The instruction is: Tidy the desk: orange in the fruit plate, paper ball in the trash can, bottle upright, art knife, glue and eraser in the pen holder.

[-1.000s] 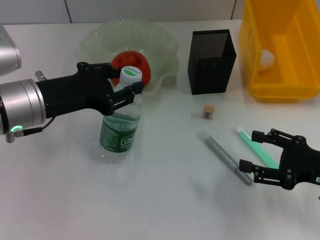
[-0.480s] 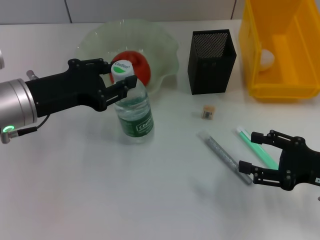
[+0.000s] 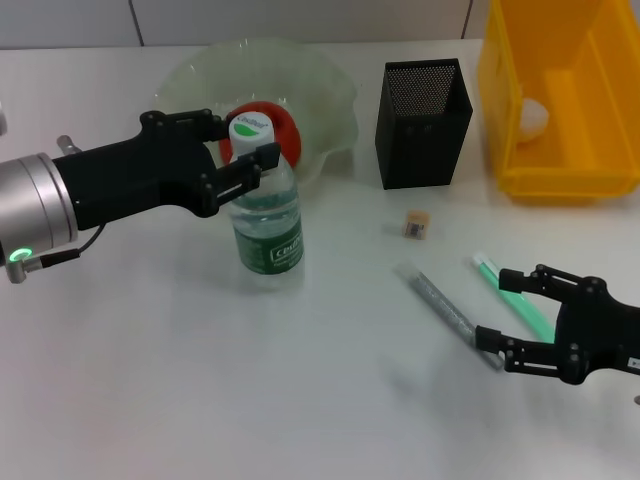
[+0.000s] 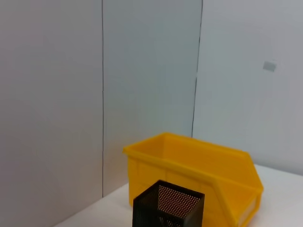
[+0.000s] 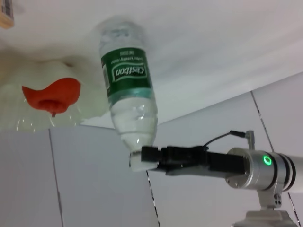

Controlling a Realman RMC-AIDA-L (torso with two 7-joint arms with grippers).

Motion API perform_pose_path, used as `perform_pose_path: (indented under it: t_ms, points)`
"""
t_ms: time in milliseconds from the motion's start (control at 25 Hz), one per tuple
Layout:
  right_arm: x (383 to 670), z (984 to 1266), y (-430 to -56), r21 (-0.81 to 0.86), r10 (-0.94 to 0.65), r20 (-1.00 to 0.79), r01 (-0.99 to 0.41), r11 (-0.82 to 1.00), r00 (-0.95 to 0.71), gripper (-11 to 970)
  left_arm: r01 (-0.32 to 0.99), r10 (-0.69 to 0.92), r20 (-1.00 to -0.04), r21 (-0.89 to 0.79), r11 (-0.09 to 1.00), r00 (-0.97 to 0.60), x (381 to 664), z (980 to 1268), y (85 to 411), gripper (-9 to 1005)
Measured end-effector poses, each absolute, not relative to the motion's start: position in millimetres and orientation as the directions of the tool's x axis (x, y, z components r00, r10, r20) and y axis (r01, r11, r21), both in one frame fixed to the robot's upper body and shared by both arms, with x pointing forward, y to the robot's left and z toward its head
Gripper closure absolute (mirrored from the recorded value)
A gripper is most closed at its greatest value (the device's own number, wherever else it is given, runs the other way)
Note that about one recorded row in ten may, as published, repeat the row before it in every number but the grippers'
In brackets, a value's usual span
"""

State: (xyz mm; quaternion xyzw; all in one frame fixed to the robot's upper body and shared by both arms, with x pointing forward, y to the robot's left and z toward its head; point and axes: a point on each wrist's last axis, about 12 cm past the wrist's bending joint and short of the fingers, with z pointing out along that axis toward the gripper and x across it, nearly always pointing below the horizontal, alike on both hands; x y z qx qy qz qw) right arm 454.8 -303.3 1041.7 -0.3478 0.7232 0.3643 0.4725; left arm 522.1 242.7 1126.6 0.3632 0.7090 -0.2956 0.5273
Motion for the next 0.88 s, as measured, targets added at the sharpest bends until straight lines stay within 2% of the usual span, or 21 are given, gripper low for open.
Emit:
perform_pose_path:
  t_ms: [160,360,440,560,720,800,880]
  points:
    - [456,1042,-302,0.218,-0.159,-0.93,-0.845,0.488,-0.332,118,0.828,0.198,-0.962,-0.045,0.559,-0.186,522,1125,242,542]
    - [461,1053,-305,0.229,-0.155,-0.928,-0.845,0.483,-0.34,118,0.836,0.211,-0.963,-0.024,0.548,-0.167,521,1124,241,315]
    - [464,1062,-308,0.239,-0.153,-0.924,-0.841,0.486,-0.35,118,0.834,0.214,-0.965,-0.011,0.552,-0.154,520,1126,242,283]
    - [468,1087,-316,0.245,-0.173,-0.915,-0.841,0.482,-0.366,118,0.832,0.212,-0.966,-0.009,0.554,-0.151,519,1127,243,234]
    - [478,1134,-325,0.234,-0.26,-0.877,-0.832,0.503,-0.403,117,0.777,0.13,-0.986,0.003,0.629,-0.102,503,1129,266,169]
    - [483,1156,-325,0.236,-0.298,-0.845,-0.809,0.538,-0.445,117,0.797,0.13,-0.988,0.012,0.604,-0.084,490,1122,269,137]
    - [492,1178,-321,0.245,-0.333,-0.788,-0.76,0.601,-0.517,117,0.845,0.14,-0.989,0.03,0.533,-0.053,476,1113,267,137]
